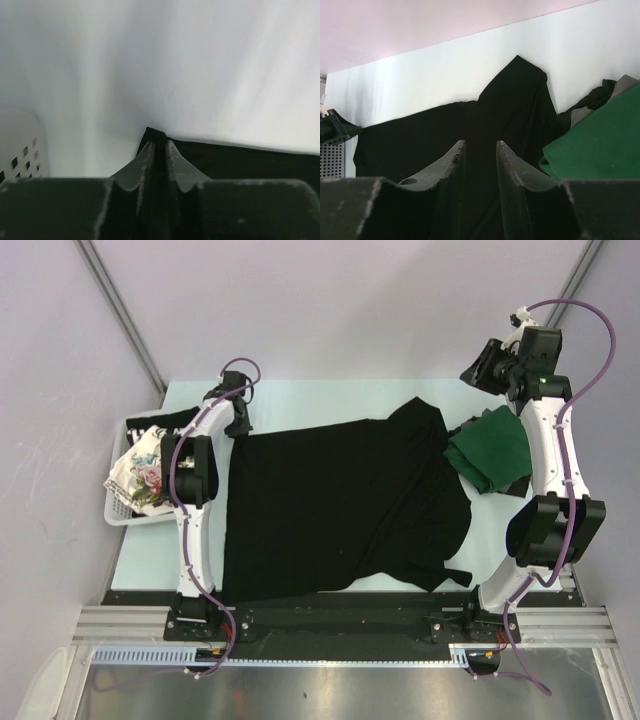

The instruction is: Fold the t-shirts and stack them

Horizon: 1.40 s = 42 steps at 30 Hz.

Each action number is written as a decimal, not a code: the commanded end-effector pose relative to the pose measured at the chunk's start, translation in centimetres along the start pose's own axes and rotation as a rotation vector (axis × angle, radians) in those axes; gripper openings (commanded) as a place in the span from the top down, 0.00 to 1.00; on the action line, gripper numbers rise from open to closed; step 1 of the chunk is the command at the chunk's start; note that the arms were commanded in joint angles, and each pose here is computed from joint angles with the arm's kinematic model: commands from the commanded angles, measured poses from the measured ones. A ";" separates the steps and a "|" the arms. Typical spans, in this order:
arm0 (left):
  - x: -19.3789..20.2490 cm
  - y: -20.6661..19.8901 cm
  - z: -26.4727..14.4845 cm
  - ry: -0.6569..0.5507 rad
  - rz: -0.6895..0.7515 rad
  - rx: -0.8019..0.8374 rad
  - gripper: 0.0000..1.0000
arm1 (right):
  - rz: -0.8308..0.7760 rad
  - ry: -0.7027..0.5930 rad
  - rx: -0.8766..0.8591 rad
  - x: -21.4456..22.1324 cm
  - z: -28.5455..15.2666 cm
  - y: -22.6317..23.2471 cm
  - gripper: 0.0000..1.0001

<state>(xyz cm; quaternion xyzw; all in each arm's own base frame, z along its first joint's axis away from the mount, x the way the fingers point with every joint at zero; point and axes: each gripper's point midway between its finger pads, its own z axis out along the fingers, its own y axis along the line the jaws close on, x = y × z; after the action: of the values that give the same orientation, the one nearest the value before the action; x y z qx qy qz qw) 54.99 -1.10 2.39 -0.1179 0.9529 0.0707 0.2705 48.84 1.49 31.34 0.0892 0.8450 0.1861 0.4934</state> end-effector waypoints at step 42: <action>-16.3 1.0 2.5 -0.422 -0.264 0.297 0.98 | -0.101 0.039 0.044 1.7 1.5 -0.1 0.64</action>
<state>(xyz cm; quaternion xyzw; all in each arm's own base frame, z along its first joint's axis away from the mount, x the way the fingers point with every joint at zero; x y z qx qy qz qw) 66.10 3.13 3.86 -0.1883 0.8958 -0.0385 0.4007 48.65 3.39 28.50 0.0606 0.8671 0.1677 0.4651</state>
